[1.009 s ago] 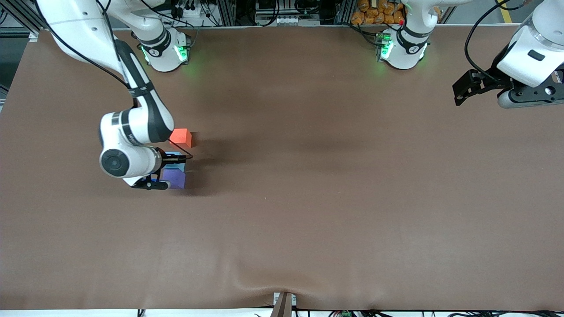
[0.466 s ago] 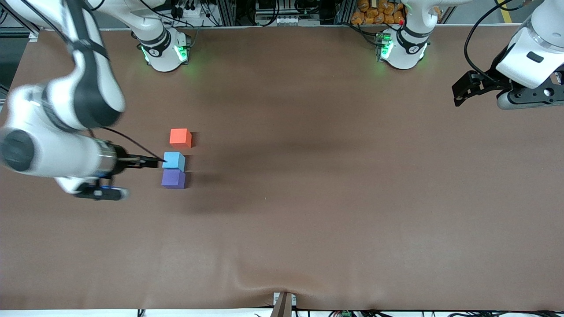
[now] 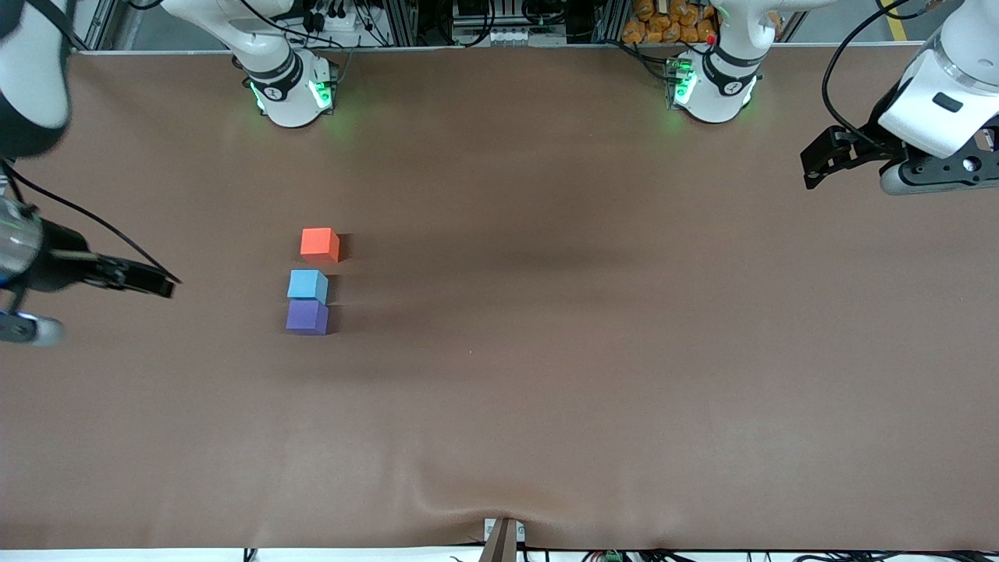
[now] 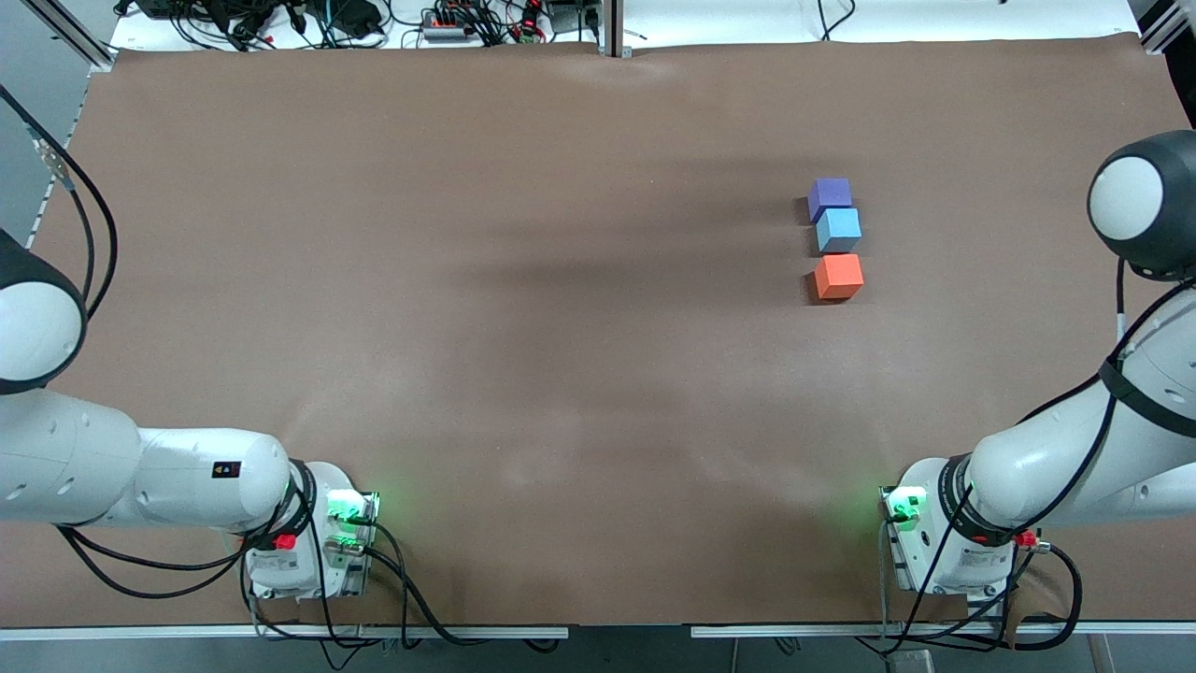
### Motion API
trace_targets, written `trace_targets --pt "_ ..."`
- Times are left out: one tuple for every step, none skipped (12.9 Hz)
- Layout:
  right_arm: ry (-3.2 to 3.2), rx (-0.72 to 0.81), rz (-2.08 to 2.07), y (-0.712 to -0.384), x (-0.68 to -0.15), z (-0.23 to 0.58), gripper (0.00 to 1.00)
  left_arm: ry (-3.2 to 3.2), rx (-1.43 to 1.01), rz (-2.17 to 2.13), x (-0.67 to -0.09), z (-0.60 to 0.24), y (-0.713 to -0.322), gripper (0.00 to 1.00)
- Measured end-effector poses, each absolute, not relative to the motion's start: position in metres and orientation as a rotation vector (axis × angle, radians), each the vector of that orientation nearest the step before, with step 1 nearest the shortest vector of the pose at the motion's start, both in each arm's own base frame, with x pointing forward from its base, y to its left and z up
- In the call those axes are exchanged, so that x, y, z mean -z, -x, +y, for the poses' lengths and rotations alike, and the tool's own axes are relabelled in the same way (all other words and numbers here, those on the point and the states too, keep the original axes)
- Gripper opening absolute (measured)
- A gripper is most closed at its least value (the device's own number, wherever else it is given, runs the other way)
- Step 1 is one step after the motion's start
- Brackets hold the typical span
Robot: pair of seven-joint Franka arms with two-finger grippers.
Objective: Place blue block between orange and purple blocks
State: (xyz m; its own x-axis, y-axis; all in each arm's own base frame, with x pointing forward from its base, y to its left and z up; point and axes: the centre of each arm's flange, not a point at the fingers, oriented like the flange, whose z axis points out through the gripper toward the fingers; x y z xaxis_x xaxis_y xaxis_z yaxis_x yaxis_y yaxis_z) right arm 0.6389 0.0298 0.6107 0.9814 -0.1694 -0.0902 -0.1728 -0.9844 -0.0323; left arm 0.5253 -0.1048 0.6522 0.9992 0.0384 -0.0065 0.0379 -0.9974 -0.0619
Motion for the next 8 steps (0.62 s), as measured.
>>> trace_targets --pt "3.095 -0.125 0.268 -0.628 -0.629 0.028 1.00 3.079 -0.012 -0.059 -0.652 -0.105 -0.525 1.00" --pt "3.102 -0.099 0.266 -0.615 -0.650 0.028 1.00 3.079 -0.012 -0.059 -0.652 -0.105 -0.525 1.00" --pt "3.107 -0.060 0.262 -0.601 -0.672 0.028 1.00 3.079 -0.012 -0.059 -0.652 -0.105 -0.525 1.00" --pt "3.111 -0.027 0.257 -0.588 -0.688 0.030 1.00 3.079 -0.012 -0.059 -0.652 -0.105 -0.525 1.00" --pt "3.112 -0.003 0.254 -0.578 -0.695 0.030 1.00 3.079 -0.012 -0.059 -0.652 -0.105 -0.525 1.00" --pt "3.112 0.010 0.256 -0.571 -0.694 0.029 1.00 3.079 -0.013 -0.059 -0.652 -0.105 -0.525 1.00" --pt "3.111 0.023 0.255 -0.565 -0.688 0.030 1.00 3.079 -0.013 -0.059 -0.652 -0.105 -0.525 1.00" --pt "3.112 0.026 0.254 -0.560 -0.682 0.030 1.00 3.079 -0.013 -0.059 -0.652 -0.105 -0.525 1.00"
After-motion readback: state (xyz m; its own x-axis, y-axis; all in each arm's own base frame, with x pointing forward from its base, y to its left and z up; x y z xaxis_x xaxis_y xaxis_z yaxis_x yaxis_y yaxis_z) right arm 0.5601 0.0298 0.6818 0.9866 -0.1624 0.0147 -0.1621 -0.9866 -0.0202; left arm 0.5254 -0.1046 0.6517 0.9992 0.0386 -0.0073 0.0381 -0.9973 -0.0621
